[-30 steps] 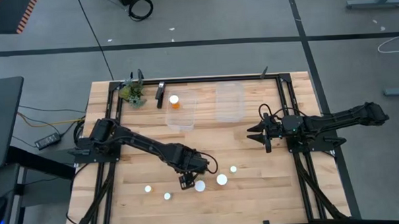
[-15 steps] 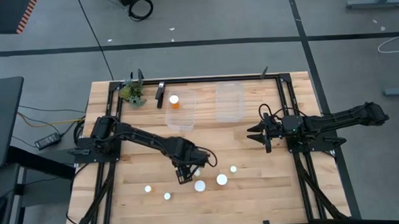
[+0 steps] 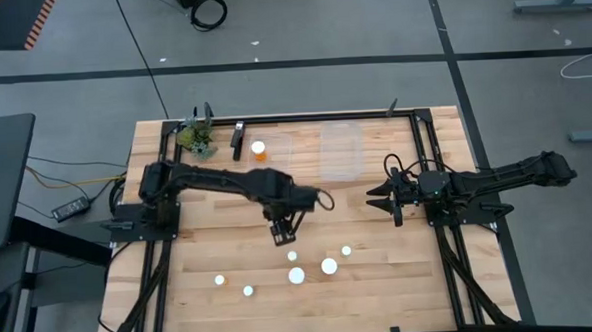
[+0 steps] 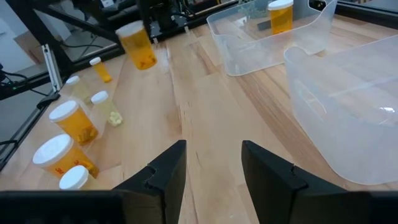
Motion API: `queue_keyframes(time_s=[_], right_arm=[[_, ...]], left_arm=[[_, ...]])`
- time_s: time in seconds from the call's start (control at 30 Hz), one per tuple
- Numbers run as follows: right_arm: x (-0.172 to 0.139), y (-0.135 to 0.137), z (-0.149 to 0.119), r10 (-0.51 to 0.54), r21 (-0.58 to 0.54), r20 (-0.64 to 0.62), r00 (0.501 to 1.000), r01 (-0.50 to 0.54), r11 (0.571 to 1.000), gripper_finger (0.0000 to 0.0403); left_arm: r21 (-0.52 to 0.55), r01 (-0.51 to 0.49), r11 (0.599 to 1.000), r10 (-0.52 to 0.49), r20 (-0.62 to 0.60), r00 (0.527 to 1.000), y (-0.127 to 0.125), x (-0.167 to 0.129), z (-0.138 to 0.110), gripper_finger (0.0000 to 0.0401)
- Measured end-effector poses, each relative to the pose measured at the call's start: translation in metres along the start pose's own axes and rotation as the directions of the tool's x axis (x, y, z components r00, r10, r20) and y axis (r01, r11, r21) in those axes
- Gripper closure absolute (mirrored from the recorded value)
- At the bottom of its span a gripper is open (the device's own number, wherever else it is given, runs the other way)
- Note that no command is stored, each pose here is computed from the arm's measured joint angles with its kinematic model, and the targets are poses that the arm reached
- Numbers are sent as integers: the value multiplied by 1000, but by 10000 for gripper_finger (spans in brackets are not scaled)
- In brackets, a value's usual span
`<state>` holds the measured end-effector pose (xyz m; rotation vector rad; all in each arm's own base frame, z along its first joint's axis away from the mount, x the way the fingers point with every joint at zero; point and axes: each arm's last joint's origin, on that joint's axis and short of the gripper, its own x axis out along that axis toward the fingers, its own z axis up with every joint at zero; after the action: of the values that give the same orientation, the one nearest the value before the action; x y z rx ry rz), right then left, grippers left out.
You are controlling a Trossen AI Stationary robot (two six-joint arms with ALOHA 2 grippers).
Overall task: Pick and place medicine bottles into bin by pill shape (circle, oval)
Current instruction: Put the big orange pill bottle in the left transparent bin
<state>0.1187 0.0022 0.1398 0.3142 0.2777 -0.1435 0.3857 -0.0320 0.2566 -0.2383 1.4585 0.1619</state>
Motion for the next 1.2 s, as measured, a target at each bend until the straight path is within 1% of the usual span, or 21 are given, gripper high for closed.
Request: queue_keyframes(time_s=[0.1, 0.23, 0.43, 0.57, 0.7, 0.93, 1.2], right_arm=[[0, 0, 0, 0, 0, 0, 1000, 0, 1000, 242], [0, 0, 0, 0, 0, 0, 1000, 0, 1000, 242], [0, 0, 0, 0, 0, 0, 1000, 0, 1000, 242], [0, 0, 0, 0, 0, 0, 1000, 0, 1000, 242], [0, 0, 0, 0, 0, 0, 1000, 0, 1000, 242], [0, 0, 0, 0, 0, 0, 1000, 0, 1000, 242], [0, 0, 0, 0, 0, 0, 1000, 0, 1000, 242]], left_arm=[[4, 2, 1000, -3, 43, 999, 12, -10, 9, 173], [-6, -7, 1000, 7, 81, 997, 31, -19, 18, 180], [-48, -9, 999, 15, 128, 992, 60, -28, 28, 179], [-67, -14, 998, 24, 140, 990, 79, -30, 32, 174], [-95, -20, 995, 34, 149, 988, 97, -31, 34, 179], [-102, -34, 994, 52, 188, 981, 123, -33, 39, 178], [-161, -47, 986, 83, 227, 970, 156, -36, 42, 178]])
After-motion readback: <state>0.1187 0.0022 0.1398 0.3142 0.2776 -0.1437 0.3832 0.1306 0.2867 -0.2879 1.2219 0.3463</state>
